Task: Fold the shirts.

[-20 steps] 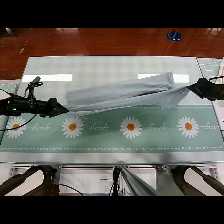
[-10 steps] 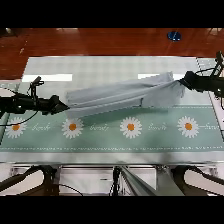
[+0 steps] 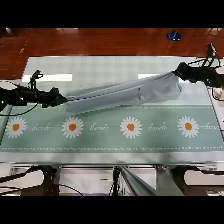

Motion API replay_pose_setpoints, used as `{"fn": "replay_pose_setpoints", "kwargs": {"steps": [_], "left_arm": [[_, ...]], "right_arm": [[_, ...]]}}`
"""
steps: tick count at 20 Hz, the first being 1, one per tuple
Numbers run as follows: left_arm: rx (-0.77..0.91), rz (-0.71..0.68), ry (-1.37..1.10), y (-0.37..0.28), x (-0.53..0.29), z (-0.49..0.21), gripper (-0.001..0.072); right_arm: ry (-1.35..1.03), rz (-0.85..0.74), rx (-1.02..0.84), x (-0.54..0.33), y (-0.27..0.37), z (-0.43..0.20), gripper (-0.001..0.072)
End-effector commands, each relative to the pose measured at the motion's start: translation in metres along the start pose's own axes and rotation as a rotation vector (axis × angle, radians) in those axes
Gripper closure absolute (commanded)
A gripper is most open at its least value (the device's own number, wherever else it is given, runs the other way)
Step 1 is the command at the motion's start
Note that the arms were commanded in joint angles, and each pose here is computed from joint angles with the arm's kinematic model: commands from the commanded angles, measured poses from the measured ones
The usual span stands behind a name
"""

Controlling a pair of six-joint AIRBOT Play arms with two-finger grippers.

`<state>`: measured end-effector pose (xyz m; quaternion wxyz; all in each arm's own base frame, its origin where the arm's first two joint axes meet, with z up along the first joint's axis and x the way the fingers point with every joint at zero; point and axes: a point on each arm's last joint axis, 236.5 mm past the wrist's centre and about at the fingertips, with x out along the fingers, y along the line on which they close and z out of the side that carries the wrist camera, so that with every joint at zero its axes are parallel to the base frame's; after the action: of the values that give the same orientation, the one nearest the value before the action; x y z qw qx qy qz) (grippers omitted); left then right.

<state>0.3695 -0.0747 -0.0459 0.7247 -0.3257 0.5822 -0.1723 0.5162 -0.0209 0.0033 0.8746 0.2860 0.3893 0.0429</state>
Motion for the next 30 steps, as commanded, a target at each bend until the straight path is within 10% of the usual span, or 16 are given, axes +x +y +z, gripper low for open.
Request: {"fn": "replay_pose_setpoints", "kwargs": {"steps": [1,6,8,9,13,16,20,30], "left_arm": [[-0.014,0.004,0.011,0.009,0.009,0.011,0.0678],[-0.034,0.007,0.03,0.018,0.019,0.014,0.067],[-0.04,0.011,0.029,0.021,0.021,0.015,0.043],[-0.036,0.013,0.021,0.022,0.02,0.017,0.031],[0.03,0.013,-0.076,0.02,-0.014,0.049,0.029],[0.065,0.018,-0.199,0.014,-0.068,0.08,0.016],[0.103,0.026,-0.278,0.001,-0.105,0.09,0.0157],[0.26,-0.017,-0.162,-0.05,-0.068,0.064,0.0158]], "right_arm": [[-0.018,-0.021,0.009,0.019,-0.006,0.0,0.0684],[-0.009,-0.044,0.024,0.04,-0.014,-0.01,0.0682],[-0.024,-0.054,0.026,0.042,-0.018,-0.007,0.0671],[-0.032,-0.055,0.027,0.041,-0.018,-0.005,0.0575],[-0.086,-0.033,-0.024,0.016,-0.005,0.016,0.0295],[-0.17,-0.085,-0.153,-0.028,-0.009,0.052,0.0262],[-0.034,-0.225,-0.201,-0.063,-0.053,0.056,0.0126],[0.432,-0.01,0.106,-0.02,-0.1,-0.03,0.0116]]}}
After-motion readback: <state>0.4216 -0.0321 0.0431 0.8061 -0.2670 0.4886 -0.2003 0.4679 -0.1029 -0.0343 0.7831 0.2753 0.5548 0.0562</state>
